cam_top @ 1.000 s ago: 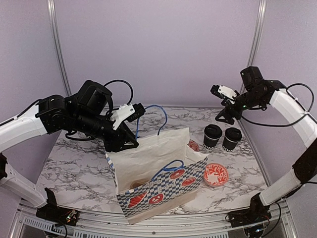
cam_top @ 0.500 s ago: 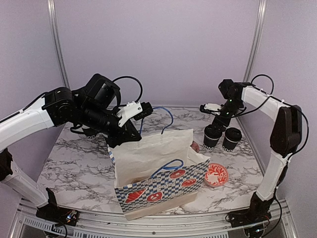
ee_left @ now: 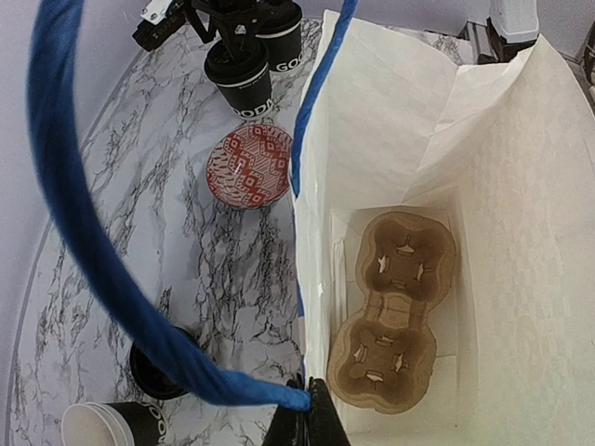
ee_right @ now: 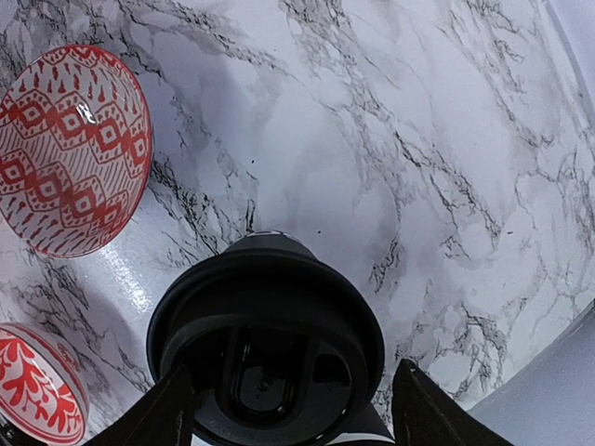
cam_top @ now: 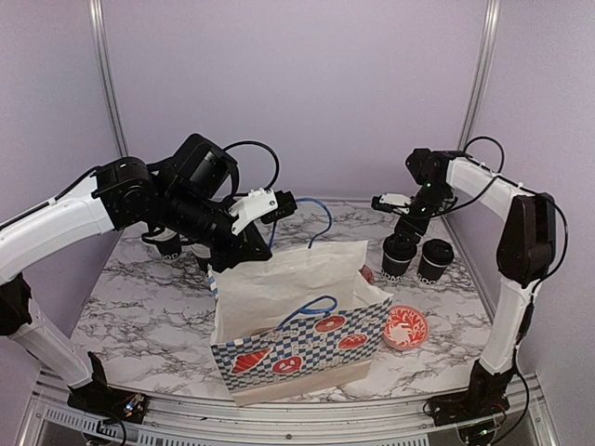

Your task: Pack the takeout coffee

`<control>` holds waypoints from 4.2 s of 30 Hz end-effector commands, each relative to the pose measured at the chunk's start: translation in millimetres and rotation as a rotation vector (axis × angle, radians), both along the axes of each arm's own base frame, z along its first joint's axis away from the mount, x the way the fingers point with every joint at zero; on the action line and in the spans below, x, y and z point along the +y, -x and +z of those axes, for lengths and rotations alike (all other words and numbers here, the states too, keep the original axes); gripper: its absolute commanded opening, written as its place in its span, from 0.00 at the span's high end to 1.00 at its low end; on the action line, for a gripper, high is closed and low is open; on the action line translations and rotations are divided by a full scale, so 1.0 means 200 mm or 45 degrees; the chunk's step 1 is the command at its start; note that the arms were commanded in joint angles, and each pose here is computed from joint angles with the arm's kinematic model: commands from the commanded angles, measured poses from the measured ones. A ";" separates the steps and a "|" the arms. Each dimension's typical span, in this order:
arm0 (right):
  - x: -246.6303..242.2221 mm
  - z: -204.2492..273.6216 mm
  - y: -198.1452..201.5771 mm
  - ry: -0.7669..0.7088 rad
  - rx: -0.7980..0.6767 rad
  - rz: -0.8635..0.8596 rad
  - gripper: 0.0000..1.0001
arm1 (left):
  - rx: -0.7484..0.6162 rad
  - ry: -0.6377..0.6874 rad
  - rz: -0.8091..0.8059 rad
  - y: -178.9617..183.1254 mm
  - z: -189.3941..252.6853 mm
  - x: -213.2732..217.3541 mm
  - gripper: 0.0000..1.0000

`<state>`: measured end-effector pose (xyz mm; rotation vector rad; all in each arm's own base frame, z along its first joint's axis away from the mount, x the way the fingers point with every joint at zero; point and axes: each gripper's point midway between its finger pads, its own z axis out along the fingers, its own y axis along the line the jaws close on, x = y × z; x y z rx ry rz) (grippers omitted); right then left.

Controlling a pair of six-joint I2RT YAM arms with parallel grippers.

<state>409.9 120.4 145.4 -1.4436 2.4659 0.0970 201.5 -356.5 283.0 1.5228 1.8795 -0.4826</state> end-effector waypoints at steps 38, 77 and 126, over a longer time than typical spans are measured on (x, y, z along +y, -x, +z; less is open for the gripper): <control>-0.02 0.01 0.07 -0.029 0.071 -0.018 0.19 | 0.009 -0.056 0.014 -0.01 -0.03 0.04 0.99; 0.67 1.41 1.12 -0.999 -0.512 0.873 0.52 | -0.169 -0.134 0.151 -0.21 0.02 0.06 1.00; 1.03 0.65 1.71 -0.119 -0.323 1.301 0.55 | -0.359 0.318 0.405 -0.18 0.56 0.25 0.36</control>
